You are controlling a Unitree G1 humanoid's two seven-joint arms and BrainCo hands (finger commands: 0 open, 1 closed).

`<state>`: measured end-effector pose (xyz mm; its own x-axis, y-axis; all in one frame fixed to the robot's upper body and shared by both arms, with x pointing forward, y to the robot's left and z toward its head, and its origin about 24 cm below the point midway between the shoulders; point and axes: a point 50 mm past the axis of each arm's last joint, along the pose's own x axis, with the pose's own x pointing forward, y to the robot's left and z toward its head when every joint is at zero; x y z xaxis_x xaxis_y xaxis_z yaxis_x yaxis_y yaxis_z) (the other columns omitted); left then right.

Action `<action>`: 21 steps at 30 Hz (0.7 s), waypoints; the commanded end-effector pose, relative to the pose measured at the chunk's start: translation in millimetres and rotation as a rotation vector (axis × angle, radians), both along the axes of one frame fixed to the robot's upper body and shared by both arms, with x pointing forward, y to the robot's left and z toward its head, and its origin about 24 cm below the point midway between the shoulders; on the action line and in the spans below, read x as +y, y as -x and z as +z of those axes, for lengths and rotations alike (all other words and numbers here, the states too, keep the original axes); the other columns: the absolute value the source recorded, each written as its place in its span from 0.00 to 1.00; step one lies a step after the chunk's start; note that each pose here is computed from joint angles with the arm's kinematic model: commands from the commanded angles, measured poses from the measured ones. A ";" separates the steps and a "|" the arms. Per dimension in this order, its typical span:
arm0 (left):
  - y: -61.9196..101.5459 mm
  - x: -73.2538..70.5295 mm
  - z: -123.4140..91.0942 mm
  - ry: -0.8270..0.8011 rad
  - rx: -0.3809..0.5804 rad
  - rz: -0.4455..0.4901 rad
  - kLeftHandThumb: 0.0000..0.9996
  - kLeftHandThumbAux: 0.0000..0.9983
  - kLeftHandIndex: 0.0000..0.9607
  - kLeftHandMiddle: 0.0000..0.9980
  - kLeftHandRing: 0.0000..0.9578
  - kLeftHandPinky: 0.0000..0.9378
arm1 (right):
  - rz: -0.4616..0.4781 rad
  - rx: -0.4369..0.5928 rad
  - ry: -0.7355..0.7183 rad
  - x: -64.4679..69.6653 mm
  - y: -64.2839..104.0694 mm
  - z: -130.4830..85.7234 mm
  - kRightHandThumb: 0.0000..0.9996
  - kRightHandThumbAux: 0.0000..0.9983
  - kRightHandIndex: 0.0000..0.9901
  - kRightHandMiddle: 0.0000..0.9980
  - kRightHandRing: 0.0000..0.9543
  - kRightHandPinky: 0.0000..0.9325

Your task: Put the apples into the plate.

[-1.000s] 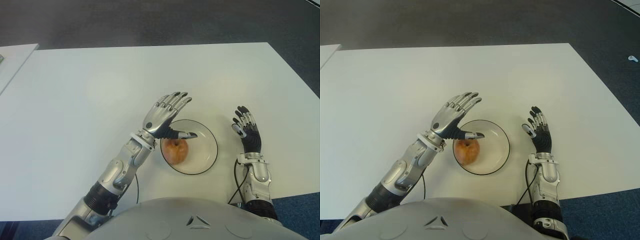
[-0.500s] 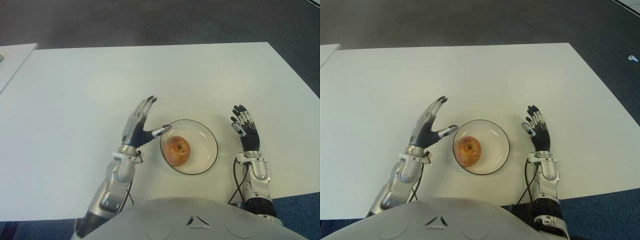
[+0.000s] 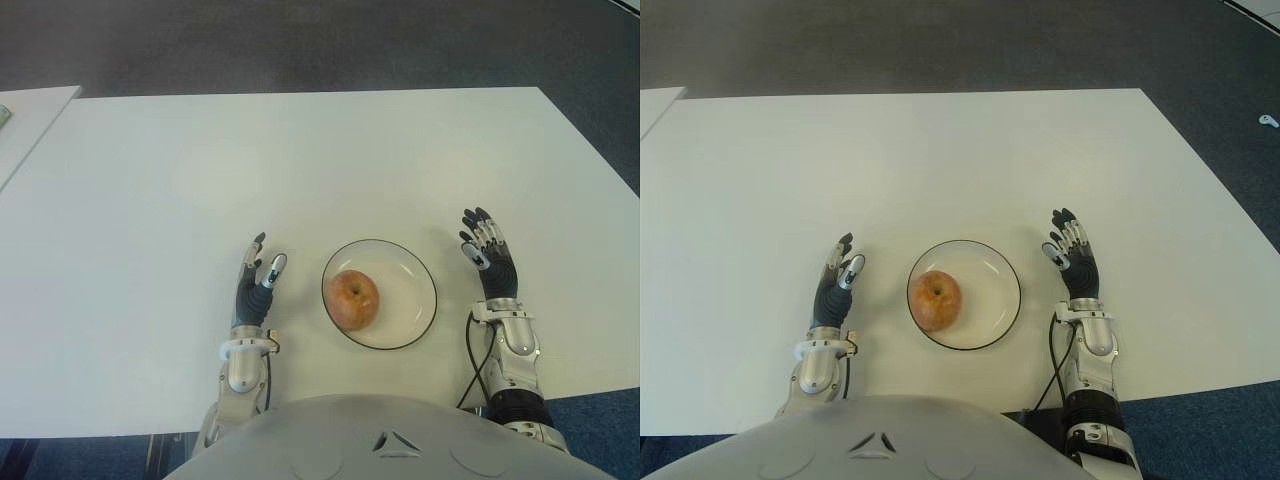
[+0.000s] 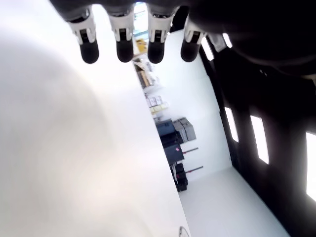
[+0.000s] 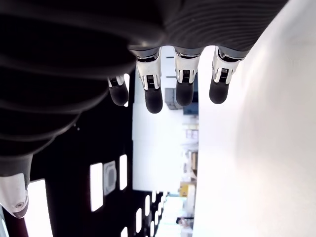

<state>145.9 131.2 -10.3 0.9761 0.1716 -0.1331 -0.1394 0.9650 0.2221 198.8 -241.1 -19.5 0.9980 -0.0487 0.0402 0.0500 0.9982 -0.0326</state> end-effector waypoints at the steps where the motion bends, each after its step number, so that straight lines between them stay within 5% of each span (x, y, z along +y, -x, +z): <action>1: 13.6 1.2 -29.2 0.075 0.059 0.129 0.00 0.22 0.00 0.00 0.00 0.06 | -0.043 0.359 -0.140 20.2 50.2 -66.4 0.09 0.52 0.06 0.13 0.07 0.00; 11: 26.1 -2.2 -43.9 -0.041 0.040 0.171 0.00 0.31 0.05 0.04 0.05 0.13 | -0.047 0.353 -0.125 15.3 45.4 -63.8 0.08 0.52 0.05 0.13 0.07 0.00; 21: 17.1 -18.5 -52.4 0.079 -0.012 0.125 0.01 0.43 0.11 0.12 0.15 0.24 | -0.023 0.299 -0.138 20.3 39.6 -57.0 0.08 0.52 0.06 0.12 0.06 0.00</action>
<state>148.1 126.8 -25.7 0.9520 0.3029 0.0440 -0.3061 0.9399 0.1512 204.6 -242.5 -18.1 0.9978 -0.0500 0.0434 0.0517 0.9979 -0.0401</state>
